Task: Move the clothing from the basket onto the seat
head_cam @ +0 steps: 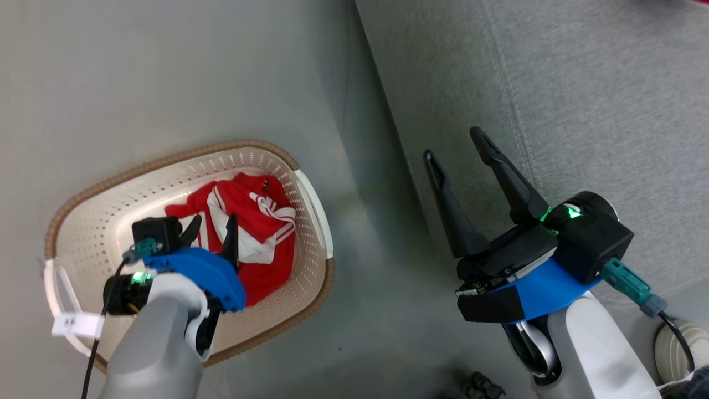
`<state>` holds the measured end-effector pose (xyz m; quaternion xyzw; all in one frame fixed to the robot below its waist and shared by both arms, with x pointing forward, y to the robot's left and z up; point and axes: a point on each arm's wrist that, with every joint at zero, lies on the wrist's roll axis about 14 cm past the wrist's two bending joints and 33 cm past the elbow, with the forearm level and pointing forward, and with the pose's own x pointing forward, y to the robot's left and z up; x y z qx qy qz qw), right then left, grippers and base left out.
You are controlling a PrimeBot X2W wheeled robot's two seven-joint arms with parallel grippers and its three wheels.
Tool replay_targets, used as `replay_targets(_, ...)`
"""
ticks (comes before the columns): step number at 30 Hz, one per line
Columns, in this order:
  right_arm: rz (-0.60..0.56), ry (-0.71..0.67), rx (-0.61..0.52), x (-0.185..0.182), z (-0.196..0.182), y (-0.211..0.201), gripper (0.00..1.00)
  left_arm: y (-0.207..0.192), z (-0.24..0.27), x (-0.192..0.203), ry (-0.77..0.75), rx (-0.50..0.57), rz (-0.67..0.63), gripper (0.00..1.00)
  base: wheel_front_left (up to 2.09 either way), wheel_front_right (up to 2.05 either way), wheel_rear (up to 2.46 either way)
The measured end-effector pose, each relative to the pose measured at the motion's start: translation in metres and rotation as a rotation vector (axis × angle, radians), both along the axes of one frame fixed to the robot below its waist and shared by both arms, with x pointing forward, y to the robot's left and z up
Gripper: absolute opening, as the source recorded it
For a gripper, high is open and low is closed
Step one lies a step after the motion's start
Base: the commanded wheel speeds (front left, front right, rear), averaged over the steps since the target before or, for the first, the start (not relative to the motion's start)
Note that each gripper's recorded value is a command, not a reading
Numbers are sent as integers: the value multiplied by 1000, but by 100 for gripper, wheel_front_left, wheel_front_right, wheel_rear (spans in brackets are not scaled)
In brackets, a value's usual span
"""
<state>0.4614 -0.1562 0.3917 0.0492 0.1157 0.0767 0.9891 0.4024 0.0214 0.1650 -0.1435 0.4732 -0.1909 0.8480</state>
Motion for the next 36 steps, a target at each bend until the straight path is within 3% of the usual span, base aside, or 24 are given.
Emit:
replay_targets(14, 10, 91, -4, 2, -49, 2, 100, -11, -66, -10, 194, 23, -30, 100, 0, 0, 0)
replay_targets(22, -1, 104, 4, -1, -56, 0, 100, -15, -77, -23, 262, 40, -54, 100, 0, 0, 0)
replay_targets(23, -3, 105, 4, -1, -57, 0, 100, -16, -77, -24, 272, 41, -61, 56, 0, 0, 0)
replay_targets(24, -4, 106, 3, -1, -57, -1, 100, -17, -78, -26, 278, 43, -71, 0, 0, 0, 0)
replay_targets(36, -10, 103, 8, -1, -55, -2, 100, -20, -77, -27, 278, 51, -111, 0, 0, 0, 0)
